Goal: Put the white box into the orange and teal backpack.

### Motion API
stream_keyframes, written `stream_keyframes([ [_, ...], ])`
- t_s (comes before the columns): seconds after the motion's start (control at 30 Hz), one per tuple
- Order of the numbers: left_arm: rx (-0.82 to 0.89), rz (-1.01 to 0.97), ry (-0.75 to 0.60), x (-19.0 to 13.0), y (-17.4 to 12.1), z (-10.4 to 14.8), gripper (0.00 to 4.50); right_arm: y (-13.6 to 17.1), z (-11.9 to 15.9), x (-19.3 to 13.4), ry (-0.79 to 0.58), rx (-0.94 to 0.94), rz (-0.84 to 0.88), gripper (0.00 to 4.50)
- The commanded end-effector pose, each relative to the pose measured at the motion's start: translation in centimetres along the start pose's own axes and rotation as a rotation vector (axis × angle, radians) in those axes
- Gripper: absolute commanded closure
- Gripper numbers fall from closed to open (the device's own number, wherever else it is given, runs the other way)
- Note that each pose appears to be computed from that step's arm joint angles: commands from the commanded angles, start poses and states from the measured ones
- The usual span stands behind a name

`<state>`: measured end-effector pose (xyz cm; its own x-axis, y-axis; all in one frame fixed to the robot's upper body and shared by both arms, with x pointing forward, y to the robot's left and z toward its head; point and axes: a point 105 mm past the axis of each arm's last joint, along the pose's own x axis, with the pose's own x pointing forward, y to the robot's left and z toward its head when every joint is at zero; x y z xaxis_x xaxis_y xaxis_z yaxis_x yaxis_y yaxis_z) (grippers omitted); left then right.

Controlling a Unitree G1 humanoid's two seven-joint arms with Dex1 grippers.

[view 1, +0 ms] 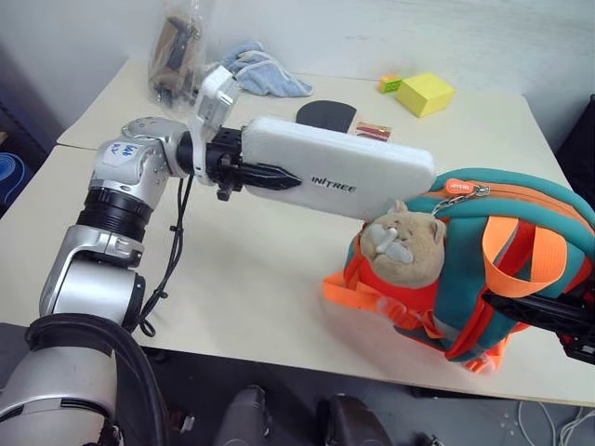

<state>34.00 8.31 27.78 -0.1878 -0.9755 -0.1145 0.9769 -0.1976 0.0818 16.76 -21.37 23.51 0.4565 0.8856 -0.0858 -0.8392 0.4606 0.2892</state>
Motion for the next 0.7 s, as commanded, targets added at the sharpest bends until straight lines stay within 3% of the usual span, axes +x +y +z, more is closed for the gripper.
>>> stream_keyframes([
  [0.03,0.043,-0.176,0.063,1.2,-1.9,0.1,3.3,0.2,0.5,0.1,-0.022,-0.033,0.001,4.48],
  [0.23,0.108,-0.21,0.144,2.5,-1.5,0.1,3.3,-0.1,-0.1,0.9,0.001,-0.035,0.004,4.48],
  [0.43,0.168,-0.212,0.148,3.2,-0.8,2.4,3.3,-0.2,-0.5,1.5,0.018,-0.041,0.013,4.48],
  [0.7,0.28,-0.275,0.219,5.1,-1.0,3.5,3.3,-0.4,-0.7,2.1,0.03,-0.048,0.018,4.48],
])
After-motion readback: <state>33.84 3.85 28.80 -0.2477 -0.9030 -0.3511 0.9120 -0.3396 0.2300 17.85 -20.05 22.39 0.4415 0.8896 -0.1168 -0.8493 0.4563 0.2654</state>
